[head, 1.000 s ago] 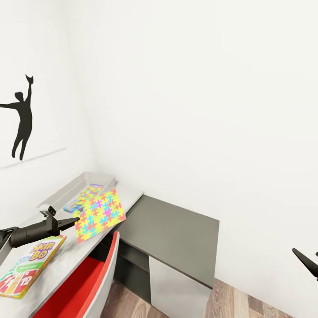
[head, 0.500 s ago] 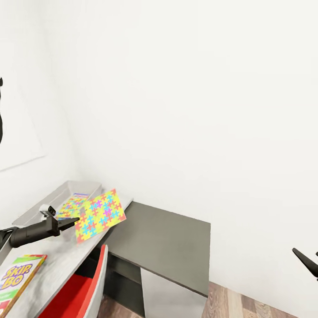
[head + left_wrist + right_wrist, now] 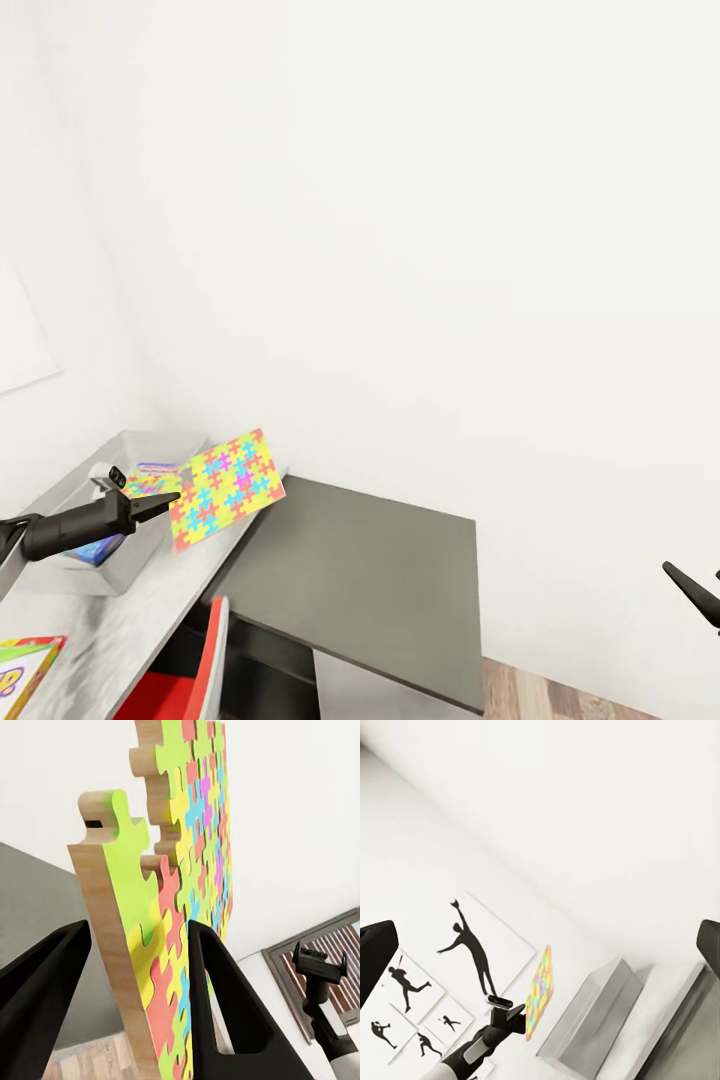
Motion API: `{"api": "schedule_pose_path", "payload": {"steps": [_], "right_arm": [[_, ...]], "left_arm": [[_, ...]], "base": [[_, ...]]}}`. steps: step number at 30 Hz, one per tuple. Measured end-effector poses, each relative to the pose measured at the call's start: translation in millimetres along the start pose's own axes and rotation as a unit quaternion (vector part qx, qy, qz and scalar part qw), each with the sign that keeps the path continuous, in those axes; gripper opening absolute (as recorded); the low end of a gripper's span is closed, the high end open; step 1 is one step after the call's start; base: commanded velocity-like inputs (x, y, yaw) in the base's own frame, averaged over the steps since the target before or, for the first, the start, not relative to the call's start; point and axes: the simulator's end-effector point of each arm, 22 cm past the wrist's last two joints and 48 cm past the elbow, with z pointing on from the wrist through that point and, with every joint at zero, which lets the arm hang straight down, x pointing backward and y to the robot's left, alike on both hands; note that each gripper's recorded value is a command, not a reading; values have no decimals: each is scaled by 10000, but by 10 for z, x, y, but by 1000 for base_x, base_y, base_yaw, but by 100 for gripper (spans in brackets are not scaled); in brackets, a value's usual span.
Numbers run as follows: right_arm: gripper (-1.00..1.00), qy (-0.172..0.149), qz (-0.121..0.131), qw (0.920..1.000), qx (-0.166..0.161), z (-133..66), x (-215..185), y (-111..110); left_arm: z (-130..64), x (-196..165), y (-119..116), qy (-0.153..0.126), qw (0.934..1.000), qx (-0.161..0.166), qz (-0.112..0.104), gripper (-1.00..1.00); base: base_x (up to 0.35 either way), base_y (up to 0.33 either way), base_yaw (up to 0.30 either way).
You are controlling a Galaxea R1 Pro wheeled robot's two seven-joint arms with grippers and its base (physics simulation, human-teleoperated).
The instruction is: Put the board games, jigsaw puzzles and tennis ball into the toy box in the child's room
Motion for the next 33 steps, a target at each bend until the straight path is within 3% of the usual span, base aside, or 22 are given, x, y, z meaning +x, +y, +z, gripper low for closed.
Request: {"api": "schedule_pose_path", "payload": {"steps": [14, 33], "right_arm": [[100, 7, 7, 10000, -3, 4, 7, -1], [100, 5, 10, 10000, 1, 8, 15, -6]], "left_arm": [[0, 1, -2, 1, 10000, 1, 1, -100], [0, 3, 2, 6, 10000, -5, -1, -100]], "base": [[22, 79, -3], [132, 49, 0]]}}
